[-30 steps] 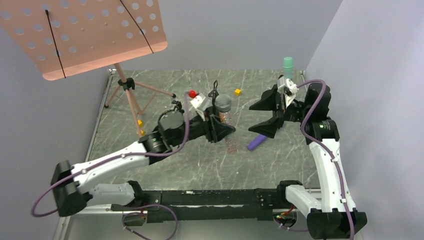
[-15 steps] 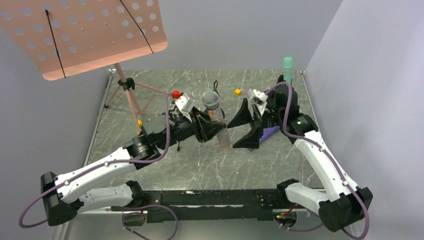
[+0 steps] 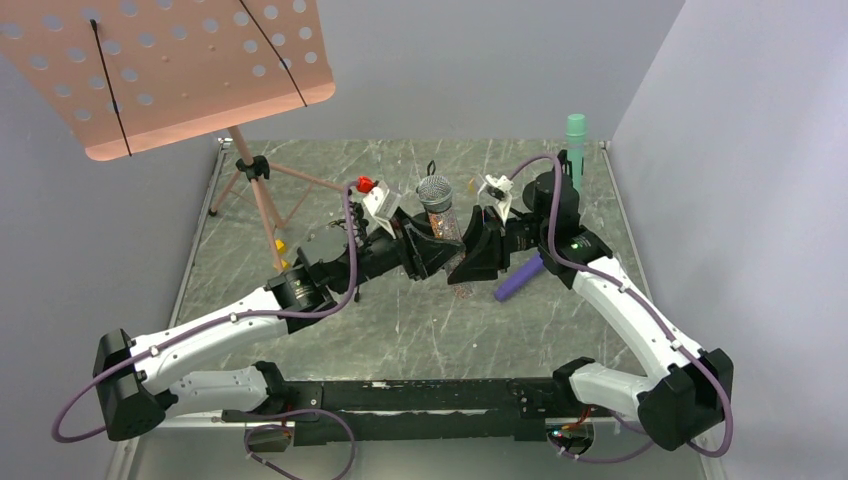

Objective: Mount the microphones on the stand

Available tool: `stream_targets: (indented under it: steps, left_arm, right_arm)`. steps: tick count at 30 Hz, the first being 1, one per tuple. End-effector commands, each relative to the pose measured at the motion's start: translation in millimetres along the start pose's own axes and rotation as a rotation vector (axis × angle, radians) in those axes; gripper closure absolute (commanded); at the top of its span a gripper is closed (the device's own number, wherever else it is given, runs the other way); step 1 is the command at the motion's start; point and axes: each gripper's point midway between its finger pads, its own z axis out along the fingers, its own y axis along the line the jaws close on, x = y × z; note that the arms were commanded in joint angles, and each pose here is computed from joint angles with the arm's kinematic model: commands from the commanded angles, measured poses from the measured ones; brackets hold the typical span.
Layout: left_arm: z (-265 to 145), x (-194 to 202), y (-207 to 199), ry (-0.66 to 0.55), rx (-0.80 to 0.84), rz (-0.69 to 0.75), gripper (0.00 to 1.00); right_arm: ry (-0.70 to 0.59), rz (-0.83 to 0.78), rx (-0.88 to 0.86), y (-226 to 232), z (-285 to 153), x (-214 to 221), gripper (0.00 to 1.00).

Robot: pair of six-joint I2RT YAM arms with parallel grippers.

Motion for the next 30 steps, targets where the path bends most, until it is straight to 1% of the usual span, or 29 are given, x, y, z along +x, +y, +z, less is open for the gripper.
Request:
stream_targets:
  steps: [1,2,3,4,5,6,7,8,10,13,17,20,23,25,28,30]
  left_arm:
    - [-1,-46,-25,-0.15,0.084,0.02,1.0]
    - [-2,-45,-25,-0.148,0.084,0.016,0.98]
    - [-3,-45,-26,-0.146,0.082,0.011,0.88]
    - [-5,-44,-24,-0.137,0.076,0.005,0.73]
    - [-7,-44,-24,-0.128,0.078,-0.007,0.55]
    - [-10,-44,-23,-0.12,0.088,-0.021,0.35]
    - [-14,-44,-21,-0.112,0.096,-0.037,0.21]
    - [-16,-44,-20,-0.1,0.109,-0.049,0.14]
    - [-21,-46,-18,-0.085,0.131,-0.057,0.07]
    - [-23,-51,-20,-0.071,0.162,-0.048,0.05]
    - [-17,-50,-22,-0.032,0.178,-0.034,0.06]
    - [-11,-42,-22,0.007,0.192,-0.037,0.07]
    - [-7,-39,-19,0.017,0.184,-0.043,0.12]
    - [-4,-39,-17,0.02,0.175,-0.041,0.19]
    - [-1,-40,-15,0.019,0.17,-0.043,0.35]
    - [0,-40,-14,0.018,0.164,-0.042,0.6]
  right_arm:
    - [-0.016,-0.028,-0.035,8,1,-11,0.8]
    - [-0.017,-0.033,-0.036,8,1,-11,0.85]
    - [-0.016,-0.039,-0.037,9,1,-11,0.88]
    - [-0.015,-0.044,-0.037,10,0,-11,0.9]
    - [-0.012,-0.051,-0.036,10,0,-10,0.92]
    - [-0.007,-0.052,-0.036,10,0,-8,0.93]
    - [-0.002,-0.059,-0.034,11,-1,-7,0.94]
    - [0.002,-0.066,-0.032,11,-1,-5,0.94]
    - [0.009,-0.068,-0.032,11,-1,-3,0.94]
    - [0.014,-0.072,-0.031,9,-1,0,0.95]
    - [0.021,-0.077,-0.039,10,0,1,0.95]
    - [0.027,-0.077,-0.047,12,1,1,0.95]
    - [0.03,-0.07,-0.05,12,2,3,0.95]
    - [0.032,-0.066,-0.052,12,2,4,0.95]
    - [0.033,-0.084,-0.055,12,3,4,0.95]
    - [0.033,-0.089,-0.056,12,2,5,0.95]
